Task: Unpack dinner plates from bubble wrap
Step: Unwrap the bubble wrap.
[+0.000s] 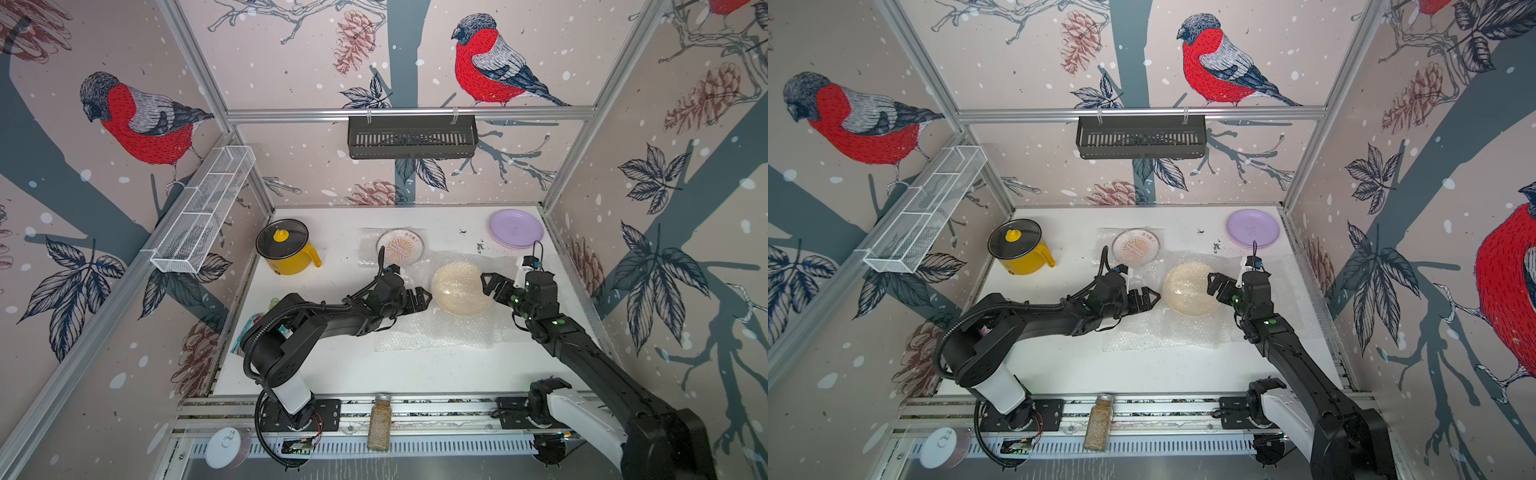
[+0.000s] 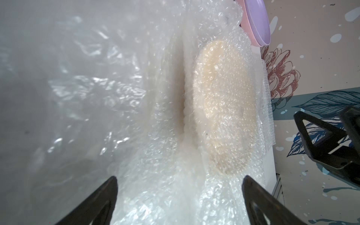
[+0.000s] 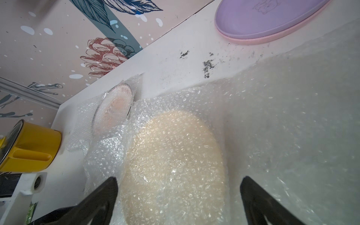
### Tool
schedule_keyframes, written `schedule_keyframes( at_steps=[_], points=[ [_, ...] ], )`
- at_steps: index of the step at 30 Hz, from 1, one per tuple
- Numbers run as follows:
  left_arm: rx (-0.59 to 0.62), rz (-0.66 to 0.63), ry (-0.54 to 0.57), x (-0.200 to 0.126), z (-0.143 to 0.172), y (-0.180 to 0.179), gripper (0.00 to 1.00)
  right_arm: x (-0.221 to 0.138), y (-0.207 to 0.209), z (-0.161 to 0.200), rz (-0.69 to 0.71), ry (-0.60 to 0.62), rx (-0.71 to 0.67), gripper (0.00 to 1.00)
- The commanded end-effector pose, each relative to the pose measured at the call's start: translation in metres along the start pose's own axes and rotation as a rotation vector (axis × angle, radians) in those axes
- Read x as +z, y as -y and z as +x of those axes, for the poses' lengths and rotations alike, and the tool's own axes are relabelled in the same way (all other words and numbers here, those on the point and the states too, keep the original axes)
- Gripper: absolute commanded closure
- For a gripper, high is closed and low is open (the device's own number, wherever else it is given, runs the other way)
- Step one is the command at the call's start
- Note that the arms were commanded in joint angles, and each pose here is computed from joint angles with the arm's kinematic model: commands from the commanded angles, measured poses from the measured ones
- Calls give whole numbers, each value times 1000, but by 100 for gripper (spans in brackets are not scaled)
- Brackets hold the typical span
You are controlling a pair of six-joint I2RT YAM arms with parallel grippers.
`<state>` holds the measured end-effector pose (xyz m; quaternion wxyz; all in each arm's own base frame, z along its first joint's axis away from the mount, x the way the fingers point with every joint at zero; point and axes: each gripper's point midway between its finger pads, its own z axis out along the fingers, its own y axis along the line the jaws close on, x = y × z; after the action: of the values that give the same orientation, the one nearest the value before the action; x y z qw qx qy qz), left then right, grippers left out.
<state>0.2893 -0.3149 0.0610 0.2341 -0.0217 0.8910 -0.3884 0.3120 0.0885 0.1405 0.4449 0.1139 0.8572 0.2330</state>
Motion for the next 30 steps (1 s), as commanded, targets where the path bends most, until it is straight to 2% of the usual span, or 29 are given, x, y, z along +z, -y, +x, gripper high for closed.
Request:
schedule_keyframes(
  at_steps=[1,13,17,20,23,25,26,27,30],
  points=[
    [23,10,27,-8,-4,-11,2,2,-14,-6,-43,26,-45,1],
    [-105,-108,38,-53,12,-95,3,18,-60,23,-89,-64,-193,1],
    [-91,-104,49,-69,12,-98,2,26,-82,40,-116,-122,-255,1],
    [-1,-30,59,-81,5,-72,4,31,-97,54,-137,-162,-296,0],
    [167,47,75,-93,2,-33,5,38,-112,71,-169,-222,-324,6],
    [300,22,80,-94,6,-17,5,45,-114,83,-169,-262,-338,12],
    [359,7,77,-91,10,-11,4,50,-113,88,-156,-280,-341,16],
    [412,-2,69,-87,13,-4,5,54,-111,92,-142,-301,-343,24],
    [536,-86,52,-71,17,0,5,64,-106,100,-113,-345,-352,43]
  ],
)
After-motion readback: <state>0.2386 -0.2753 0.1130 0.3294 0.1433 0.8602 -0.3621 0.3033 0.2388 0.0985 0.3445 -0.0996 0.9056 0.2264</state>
